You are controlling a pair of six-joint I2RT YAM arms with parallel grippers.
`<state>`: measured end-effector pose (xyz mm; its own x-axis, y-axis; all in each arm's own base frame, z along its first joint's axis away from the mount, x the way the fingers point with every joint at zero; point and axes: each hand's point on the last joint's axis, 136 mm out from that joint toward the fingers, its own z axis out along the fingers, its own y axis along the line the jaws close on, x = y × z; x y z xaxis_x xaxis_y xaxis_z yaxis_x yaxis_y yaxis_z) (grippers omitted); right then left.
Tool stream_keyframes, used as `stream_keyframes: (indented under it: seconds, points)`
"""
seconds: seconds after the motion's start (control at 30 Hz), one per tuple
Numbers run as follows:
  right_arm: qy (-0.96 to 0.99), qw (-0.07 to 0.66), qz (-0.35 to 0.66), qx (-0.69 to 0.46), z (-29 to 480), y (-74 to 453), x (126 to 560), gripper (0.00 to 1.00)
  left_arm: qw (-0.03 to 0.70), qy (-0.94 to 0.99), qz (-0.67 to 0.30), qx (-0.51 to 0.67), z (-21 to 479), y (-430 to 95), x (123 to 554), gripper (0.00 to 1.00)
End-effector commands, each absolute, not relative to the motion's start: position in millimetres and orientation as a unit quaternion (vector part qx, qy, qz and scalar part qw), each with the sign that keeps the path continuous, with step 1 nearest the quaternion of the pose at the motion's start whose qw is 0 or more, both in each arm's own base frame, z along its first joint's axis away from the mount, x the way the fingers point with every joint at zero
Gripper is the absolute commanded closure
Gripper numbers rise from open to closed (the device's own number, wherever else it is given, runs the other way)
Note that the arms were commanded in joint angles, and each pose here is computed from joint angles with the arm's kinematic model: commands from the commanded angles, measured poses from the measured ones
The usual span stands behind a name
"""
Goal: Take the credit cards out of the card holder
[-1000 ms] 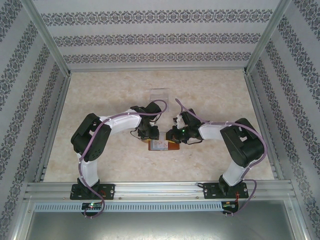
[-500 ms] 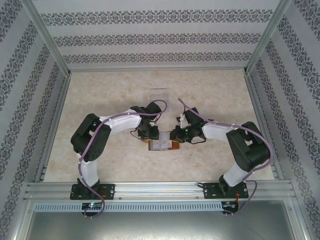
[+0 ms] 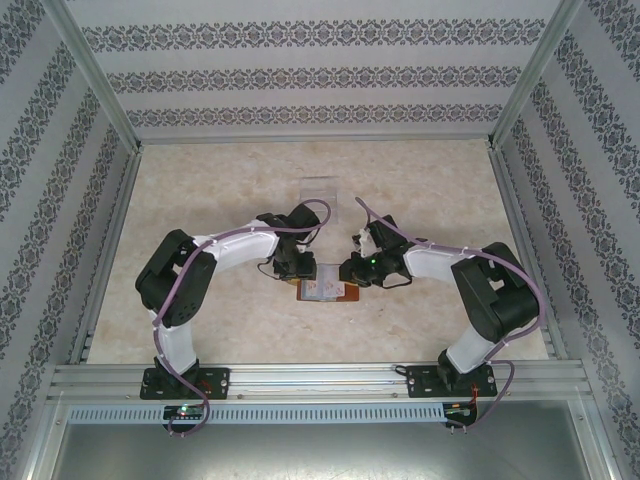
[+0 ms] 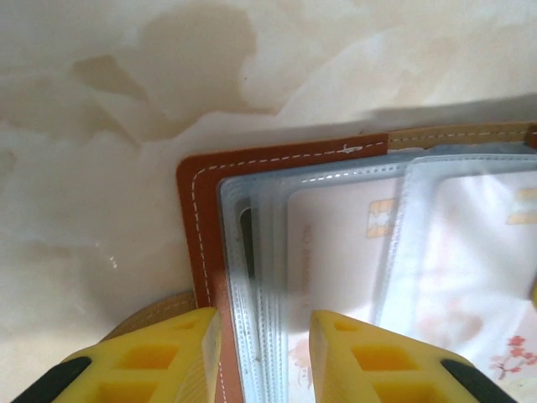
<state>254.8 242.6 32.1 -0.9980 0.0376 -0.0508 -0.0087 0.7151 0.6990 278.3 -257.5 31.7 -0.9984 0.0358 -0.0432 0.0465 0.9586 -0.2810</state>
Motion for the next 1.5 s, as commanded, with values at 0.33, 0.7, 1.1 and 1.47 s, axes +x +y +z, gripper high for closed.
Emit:
stream_keyframes:
  seconds: [0.33, 0.7, 1.1, 1.47]
  points:
    - [0.919, 0.027, 0.393, 0.005, 33, 256, 254, 0.83, 0.002, 0.983, -0.183, 0.015, 30, -272, 276, 0.64]
    - [0.919, 0.024, 0.393, 0.007, 32, 256, 252, 0.82, -0.017, 0.995, -0.093, 0.022, 5, -245, 270, 0.62]
    - [0.909, 0.030, 0.416, 0.029, 35, 254, 253, 0.82, -0.034, 0.998, -0.019, 0.040, -5, -226, 262, 0.62]
    - [0.912, 0.032, 0.406, 0.040, 30, 246, 251, 0.88, -0.038, 0.998, -0.020, 0.041, -6, -228, 261, 0.62]
